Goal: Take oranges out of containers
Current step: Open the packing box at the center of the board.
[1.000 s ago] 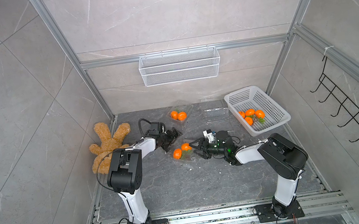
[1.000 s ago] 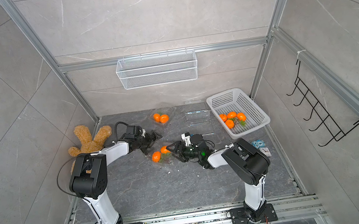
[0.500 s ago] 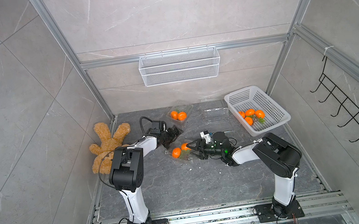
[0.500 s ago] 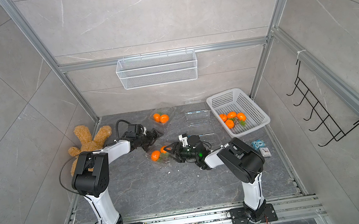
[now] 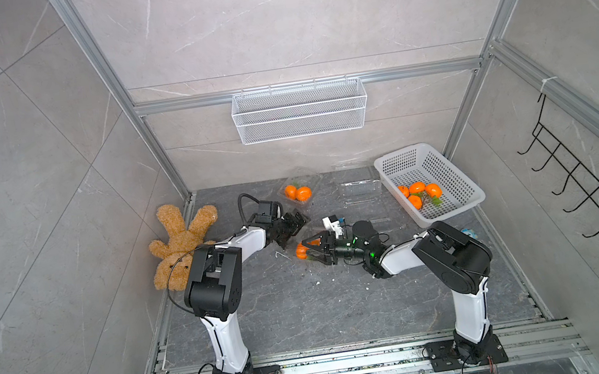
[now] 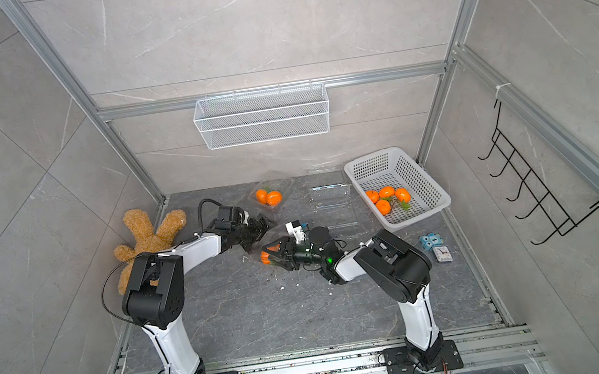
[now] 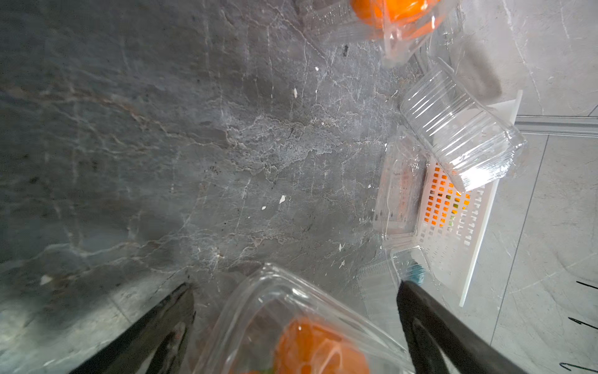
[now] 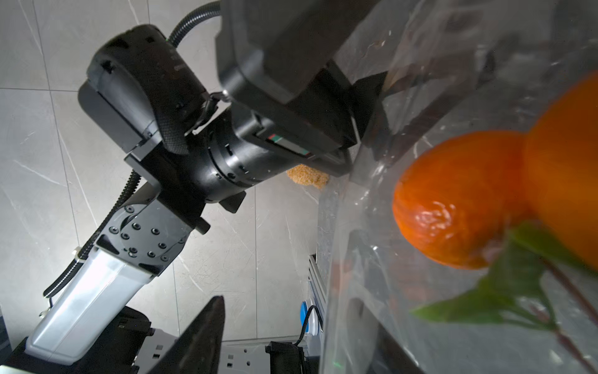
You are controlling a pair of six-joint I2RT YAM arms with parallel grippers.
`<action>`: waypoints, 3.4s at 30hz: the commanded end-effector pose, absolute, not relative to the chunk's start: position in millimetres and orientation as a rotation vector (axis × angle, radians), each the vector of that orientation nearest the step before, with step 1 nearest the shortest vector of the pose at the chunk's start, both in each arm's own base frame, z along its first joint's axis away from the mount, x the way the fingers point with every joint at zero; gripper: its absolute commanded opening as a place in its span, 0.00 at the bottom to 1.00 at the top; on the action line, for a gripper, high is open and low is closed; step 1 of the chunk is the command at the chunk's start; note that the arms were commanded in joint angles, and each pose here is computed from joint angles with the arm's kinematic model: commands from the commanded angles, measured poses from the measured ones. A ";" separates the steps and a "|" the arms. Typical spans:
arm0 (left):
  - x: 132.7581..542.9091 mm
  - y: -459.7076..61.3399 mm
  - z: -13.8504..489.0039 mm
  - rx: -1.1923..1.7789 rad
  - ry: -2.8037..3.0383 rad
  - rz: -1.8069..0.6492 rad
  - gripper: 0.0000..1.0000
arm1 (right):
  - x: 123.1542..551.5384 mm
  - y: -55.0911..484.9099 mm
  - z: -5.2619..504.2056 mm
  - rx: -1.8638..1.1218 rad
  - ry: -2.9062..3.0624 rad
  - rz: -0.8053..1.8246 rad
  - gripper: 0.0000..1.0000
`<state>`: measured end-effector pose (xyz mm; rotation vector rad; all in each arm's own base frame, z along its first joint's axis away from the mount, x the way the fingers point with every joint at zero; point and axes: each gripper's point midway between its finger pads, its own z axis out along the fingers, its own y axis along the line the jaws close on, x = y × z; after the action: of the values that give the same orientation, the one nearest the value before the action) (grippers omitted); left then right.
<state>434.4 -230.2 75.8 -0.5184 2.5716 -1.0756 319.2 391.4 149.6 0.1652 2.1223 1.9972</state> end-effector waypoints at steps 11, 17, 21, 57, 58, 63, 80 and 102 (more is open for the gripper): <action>435.0 -224.2 104.5 -0.520 2.540 -1.155 1.00 | 317.8 392.8 152.4 0.102 2.175 1.886 0.64; 432.3 -231.4 102.3 -0.561 2.513 -1.238 0.99 | 325.1 397.7 154.6 0.126 2.131 1.928 0.63; 429.8 -236.8 104.1 -0.573 2.502 -1.273 0.99 | 330.2 401.2 163.3 0.100 2.092 1.933 0.63; 419.7 -255.1 107.1 -0.697 2.410 -1.442 0.99 | 350.8 371.1 179.5 0.299 1.746 1.962 0.63; 419.1 -255.1 105.8 -0.706 2.408 -1.442 1.00 | 351.5 370.3 179.5 0.301 1.743 1.957 0.63; 415.7 -260.1 100.3 -0.731 2.402 -1.465 0.99 | 353.5 369.2 179.9 0.312 1.733 1.944 0.62; 427.6 -188.0 124.6 -0.813 2.323 -1.373 1.00 | 352.1 370.8 164.6 0.323 1.845 1.884 0.69; 402.8 -123.8 181.8 -0.778 2.231 -1.263 1.00 | 355.1 371.9 214.8 0.030 2.063 1.697 1.00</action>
<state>412.9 -121.6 169.5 -0.8482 2.2314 -1.2538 357.4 373.7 197.7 0.1351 2.0340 1.7681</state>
